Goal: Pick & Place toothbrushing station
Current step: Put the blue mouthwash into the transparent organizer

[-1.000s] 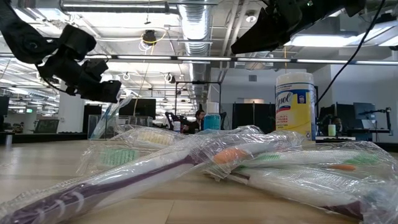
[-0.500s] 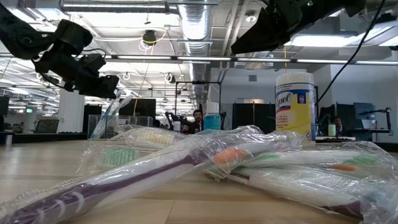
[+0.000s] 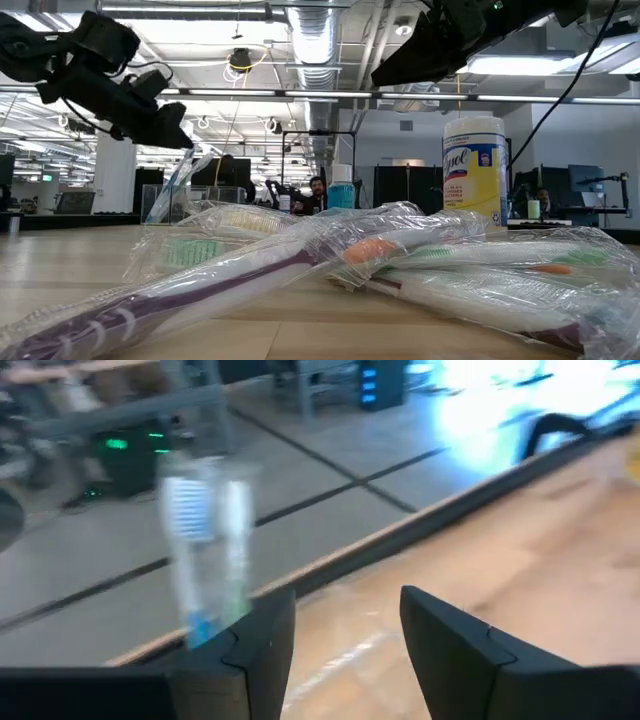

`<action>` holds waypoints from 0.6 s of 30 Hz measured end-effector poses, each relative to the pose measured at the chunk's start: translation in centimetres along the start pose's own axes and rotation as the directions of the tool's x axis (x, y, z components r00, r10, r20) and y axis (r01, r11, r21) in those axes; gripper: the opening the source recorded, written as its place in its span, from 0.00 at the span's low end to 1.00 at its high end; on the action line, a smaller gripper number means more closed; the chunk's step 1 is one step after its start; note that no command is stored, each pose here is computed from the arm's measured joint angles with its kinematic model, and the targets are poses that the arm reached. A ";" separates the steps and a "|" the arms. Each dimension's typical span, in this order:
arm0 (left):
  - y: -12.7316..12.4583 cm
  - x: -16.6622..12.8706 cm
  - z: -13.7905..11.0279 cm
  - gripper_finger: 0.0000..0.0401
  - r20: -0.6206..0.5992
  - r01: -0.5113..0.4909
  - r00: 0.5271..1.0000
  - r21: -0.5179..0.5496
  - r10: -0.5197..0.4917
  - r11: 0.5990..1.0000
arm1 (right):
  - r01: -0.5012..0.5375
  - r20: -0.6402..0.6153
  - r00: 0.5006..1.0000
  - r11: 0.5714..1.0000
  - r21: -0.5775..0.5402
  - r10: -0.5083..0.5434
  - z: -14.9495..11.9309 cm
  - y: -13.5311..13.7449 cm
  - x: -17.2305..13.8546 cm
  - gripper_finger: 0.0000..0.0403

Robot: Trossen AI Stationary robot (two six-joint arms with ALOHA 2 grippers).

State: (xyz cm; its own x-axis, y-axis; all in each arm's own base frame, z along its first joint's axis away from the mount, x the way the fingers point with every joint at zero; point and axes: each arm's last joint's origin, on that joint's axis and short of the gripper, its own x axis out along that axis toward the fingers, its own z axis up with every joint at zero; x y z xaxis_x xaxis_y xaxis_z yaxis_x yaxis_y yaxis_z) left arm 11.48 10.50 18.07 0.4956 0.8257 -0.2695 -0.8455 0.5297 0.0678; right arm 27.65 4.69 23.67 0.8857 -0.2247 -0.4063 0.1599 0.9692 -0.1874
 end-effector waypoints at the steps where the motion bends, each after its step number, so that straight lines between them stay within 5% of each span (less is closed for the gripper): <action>1: -0.3 -0.1 0.0 0.44 0.001 0.027 1.000 -0.003 -0.027 1.000 | 0.000 0.000 1.000 1.000 0.001 0.000 0.0 0.0 0.0 0.24; 7: -2.2 -0.7 -0.1 0.44 0.000 0.221 0.975 -0.001 -0.221 0.975 | 0.000 0.000 1.000 1.000 0.001 0.000 0.0 0.0 0.0 0.24; 18: -5.6 -2.6 -0.4 0.44 -0.012 0.514 0.858 0.031 -0.514 0.857 | 0.001 0.000 1.000 1.000 0.002 -0.001 0.0 0.0 0.0 0.24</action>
State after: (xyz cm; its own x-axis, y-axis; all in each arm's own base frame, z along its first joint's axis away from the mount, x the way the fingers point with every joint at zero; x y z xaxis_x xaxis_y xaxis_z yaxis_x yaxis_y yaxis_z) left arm 14.82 5.32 18.05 0.8573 0.4337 -0.2773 -0.4638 0.8845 -0.0505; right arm 27.66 4.67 23.67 0.8857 -0.2252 -0.4060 0.1612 0.9692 -0.1860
